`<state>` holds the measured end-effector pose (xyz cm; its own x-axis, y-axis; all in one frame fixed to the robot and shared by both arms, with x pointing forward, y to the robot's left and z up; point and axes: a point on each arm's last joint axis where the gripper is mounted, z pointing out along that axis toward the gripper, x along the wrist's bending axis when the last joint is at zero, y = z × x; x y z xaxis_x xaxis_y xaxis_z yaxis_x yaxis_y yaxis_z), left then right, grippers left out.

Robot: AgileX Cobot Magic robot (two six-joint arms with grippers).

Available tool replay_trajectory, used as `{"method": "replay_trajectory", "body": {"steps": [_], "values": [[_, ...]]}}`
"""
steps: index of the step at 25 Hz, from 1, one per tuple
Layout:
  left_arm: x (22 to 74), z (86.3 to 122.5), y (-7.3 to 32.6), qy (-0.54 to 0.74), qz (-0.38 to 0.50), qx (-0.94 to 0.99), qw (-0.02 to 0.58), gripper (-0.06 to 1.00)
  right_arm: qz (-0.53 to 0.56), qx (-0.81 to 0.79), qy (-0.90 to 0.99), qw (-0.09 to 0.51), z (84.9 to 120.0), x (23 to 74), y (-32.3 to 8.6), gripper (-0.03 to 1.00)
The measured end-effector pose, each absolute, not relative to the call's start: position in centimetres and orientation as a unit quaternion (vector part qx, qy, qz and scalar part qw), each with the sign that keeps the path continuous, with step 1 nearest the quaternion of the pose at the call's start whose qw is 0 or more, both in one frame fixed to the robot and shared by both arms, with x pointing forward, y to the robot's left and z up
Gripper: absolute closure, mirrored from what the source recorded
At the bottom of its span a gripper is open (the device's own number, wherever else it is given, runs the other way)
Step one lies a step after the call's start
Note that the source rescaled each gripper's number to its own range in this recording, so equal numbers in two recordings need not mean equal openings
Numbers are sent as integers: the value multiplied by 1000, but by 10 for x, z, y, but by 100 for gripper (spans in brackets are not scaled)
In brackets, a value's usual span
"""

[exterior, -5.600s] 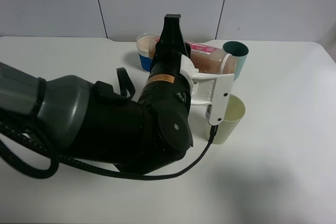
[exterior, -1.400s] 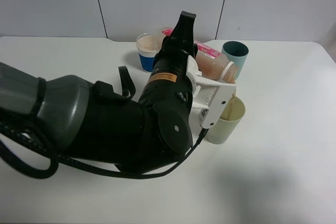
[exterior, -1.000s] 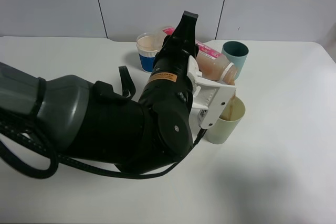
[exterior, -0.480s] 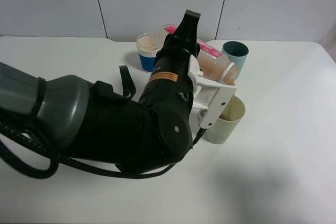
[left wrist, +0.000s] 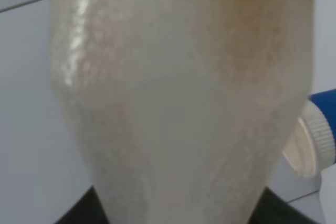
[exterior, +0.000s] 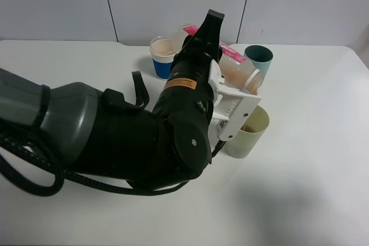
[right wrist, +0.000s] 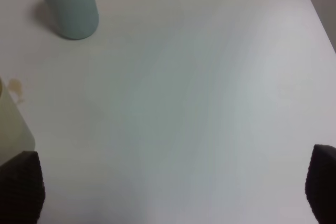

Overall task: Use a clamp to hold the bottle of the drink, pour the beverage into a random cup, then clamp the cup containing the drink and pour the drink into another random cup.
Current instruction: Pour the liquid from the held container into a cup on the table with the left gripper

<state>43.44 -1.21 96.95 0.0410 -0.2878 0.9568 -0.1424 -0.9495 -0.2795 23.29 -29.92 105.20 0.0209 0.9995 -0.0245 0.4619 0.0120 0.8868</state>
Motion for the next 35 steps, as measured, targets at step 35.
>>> {"method": "replay_trajectory", "body": {"steps": [35], "values": [[439, 983, -14, 204, -699, -680, 79, 94, 356, 606, 603, 378, 1052, 233, -299, -3]]}}
